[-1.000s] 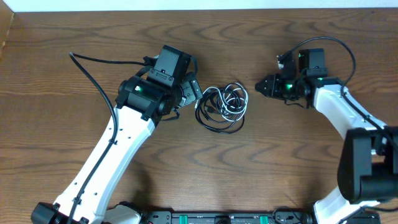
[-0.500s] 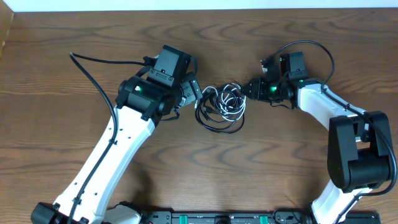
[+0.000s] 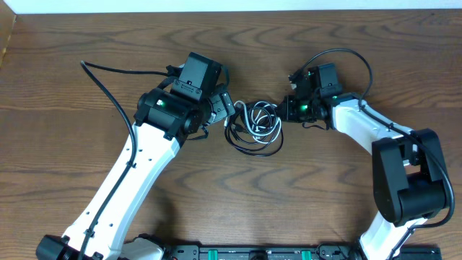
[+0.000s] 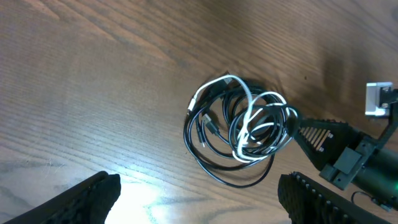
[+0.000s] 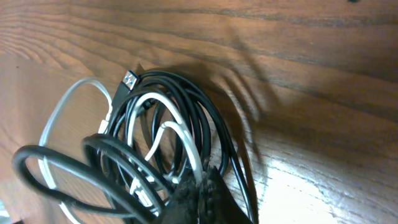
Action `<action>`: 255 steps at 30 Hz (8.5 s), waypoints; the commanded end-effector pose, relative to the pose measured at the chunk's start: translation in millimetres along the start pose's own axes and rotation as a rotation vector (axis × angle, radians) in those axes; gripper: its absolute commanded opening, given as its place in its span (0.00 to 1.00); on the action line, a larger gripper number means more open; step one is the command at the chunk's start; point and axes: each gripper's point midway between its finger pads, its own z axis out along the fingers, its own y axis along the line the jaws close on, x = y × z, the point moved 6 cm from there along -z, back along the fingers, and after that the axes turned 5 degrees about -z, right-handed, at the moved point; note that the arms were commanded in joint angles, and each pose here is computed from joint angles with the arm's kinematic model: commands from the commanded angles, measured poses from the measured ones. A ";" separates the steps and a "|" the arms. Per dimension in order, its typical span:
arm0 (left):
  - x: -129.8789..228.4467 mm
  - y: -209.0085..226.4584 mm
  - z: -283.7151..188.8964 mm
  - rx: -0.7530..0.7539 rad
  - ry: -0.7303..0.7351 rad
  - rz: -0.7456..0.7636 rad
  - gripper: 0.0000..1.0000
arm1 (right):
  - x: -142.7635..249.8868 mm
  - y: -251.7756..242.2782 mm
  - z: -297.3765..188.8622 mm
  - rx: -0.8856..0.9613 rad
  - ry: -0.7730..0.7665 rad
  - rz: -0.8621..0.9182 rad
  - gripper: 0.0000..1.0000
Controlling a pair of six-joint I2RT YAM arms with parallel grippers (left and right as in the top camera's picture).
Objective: Untangle cables
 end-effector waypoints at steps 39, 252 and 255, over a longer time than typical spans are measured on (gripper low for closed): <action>-0.2 0.9 1.4 -0.009 0.008 -0.001 0.87 | -32.6 170.7 -203.5 -0.191 -0.442 -0.286 0.01; 8.4 -66.9 -124.7 0.873 -0.025 0.499 0.08 | 12.1 59.3 -64.9 0.108 0.121 0.058 0.02; 5.1 -59.8 -116.1 0.812 -0.016 0.460 0.08 | 9.0 51.5 -67.4 0.149 0.100 0.104 0.01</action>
